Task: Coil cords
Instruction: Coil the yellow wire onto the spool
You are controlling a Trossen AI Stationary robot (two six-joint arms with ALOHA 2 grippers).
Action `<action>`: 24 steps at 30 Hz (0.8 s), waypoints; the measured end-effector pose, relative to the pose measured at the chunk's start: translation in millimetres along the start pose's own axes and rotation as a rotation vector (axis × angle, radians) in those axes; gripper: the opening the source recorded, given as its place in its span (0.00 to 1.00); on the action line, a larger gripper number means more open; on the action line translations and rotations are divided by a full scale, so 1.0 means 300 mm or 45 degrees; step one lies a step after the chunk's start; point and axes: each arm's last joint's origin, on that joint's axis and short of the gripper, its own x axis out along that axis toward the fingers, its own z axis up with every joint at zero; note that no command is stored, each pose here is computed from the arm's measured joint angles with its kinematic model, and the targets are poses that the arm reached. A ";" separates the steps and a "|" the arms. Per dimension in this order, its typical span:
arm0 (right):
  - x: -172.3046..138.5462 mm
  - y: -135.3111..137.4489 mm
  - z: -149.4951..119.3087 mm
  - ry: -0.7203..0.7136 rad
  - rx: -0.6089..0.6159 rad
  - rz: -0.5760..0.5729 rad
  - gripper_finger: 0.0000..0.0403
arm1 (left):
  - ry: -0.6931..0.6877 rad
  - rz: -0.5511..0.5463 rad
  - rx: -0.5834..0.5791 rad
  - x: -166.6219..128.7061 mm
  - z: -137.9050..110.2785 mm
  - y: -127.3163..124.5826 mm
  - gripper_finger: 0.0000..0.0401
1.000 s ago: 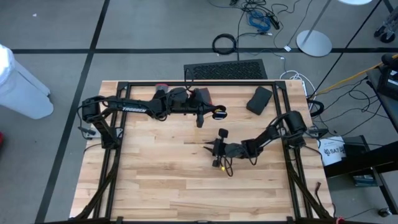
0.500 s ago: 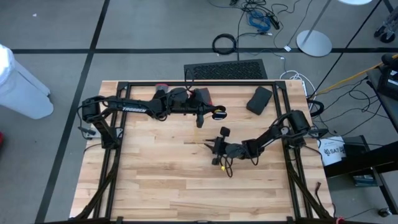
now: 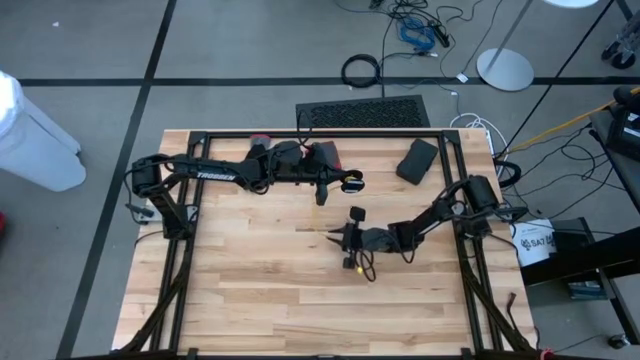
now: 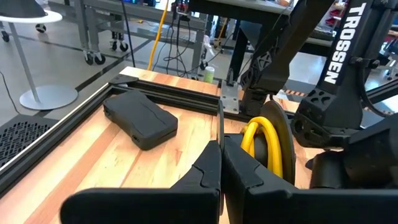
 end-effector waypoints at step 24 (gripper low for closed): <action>0.070 -0.036 -0.004 0.030 0.071 0.142 0.17 | -0.001 -0.005 0.006 0.001 0.000 -0.006 0.00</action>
